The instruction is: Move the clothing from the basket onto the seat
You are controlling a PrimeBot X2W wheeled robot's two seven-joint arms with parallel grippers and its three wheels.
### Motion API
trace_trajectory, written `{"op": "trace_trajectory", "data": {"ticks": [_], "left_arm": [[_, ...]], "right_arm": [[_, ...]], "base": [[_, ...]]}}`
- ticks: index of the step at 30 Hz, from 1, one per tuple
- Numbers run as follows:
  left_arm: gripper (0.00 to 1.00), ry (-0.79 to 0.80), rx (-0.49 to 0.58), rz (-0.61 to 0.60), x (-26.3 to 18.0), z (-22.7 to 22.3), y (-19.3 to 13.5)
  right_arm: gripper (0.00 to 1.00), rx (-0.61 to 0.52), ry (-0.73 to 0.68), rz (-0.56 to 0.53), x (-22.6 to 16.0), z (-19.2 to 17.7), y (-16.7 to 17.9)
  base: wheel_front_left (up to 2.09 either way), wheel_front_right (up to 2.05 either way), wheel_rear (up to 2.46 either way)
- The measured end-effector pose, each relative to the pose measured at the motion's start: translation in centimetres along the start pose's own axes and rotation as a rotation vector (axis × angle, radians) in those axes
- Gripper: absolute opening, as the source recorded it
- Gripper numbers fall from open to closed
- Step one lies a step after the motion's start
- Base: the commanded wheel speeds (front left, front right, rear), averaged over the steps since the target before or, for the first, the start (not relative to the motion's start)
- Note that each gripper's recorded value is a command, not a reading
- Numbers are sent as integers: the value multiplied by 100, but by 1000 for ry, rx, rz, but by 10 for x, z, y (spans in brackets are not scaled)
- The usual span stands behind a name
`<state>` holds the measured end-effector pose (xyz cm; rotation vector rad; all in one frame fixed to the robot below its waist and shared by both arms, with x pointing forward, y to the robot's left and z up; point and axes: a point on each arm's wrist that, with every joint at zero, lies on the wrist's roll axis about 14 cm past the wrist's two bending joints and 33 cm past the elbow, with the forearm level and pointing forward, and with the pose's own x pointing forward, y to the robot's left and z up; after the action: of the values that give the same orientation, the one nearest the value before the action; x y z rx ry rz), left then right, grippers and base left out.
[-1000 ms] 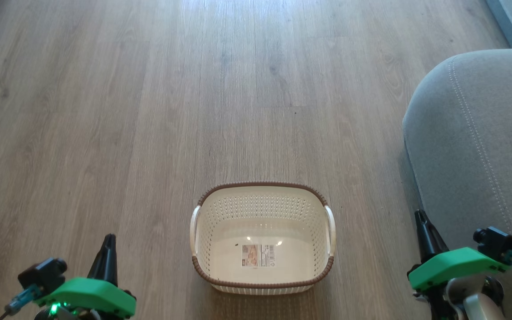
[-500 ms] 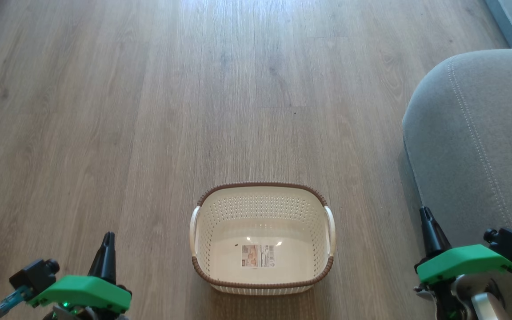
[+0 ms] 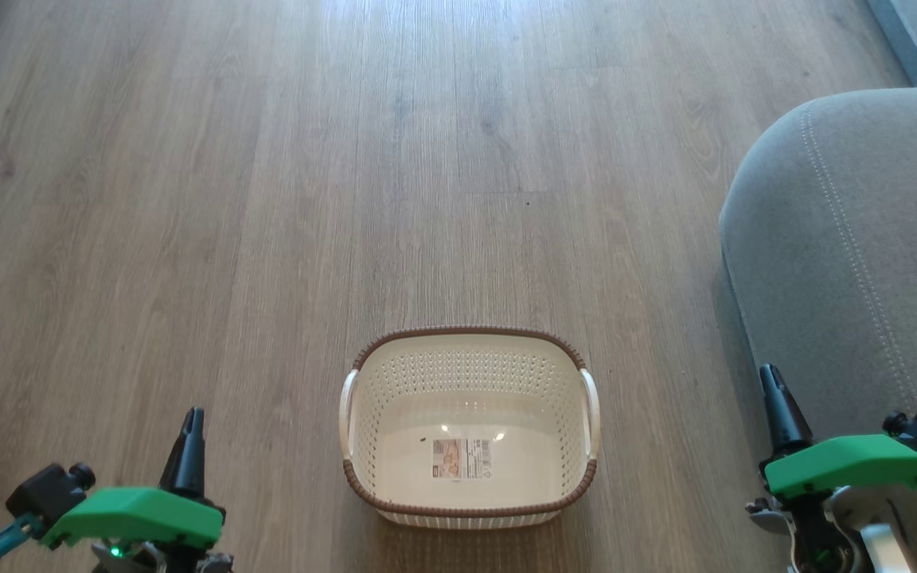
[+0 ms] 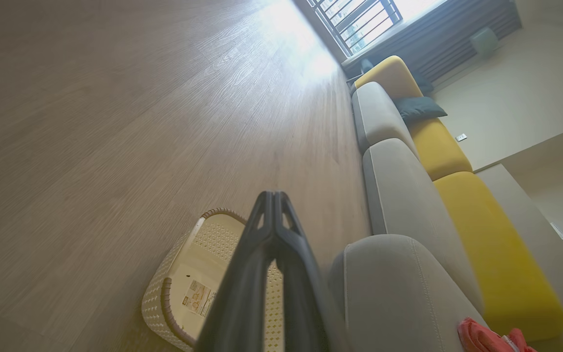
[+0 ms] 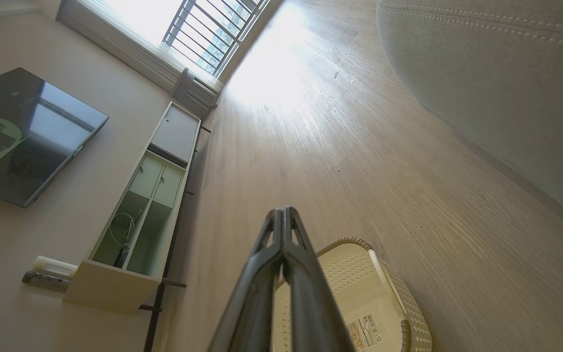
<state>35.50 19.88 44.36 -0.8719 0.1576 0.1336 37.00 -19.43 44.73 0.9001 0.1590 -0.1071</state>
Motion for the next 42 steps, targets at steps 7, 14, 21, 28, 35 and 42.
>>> {"op": "trace_trajectory", "data": {"ticks": [7, 14, 21, 28, 35, 42], "left_arm": [[0, 4, -96, -12, 3, 2, -5], [0, 9, -179, -15, 3, 2, -7], [0, 15, -250, -20, 4, 2, -8], [0, 22, -333, -32, 6, 3, -12], [0, 25, -416, -53, 9, 6, -19], [0, 32, -499, -64, 9, 7, -21]], "right_arm": [[0, 92, -6, 3, 0, 4, 1], [0, 173, -11, 8, 1, 7, 3], [0, 242, -18, 15, 1, 11, 4], [0, 323, -19, 23, 1, 14, 6], [0, 401, -20, 36, 1, 17, 9], [0, 482, -26, 50, 1, 21, 11]], "base": [[0, 0, 0], [0, 0, 0], [0, 0, 0], [0, 0, 0], [0, 0, 0], [0, 0, 0]]}}
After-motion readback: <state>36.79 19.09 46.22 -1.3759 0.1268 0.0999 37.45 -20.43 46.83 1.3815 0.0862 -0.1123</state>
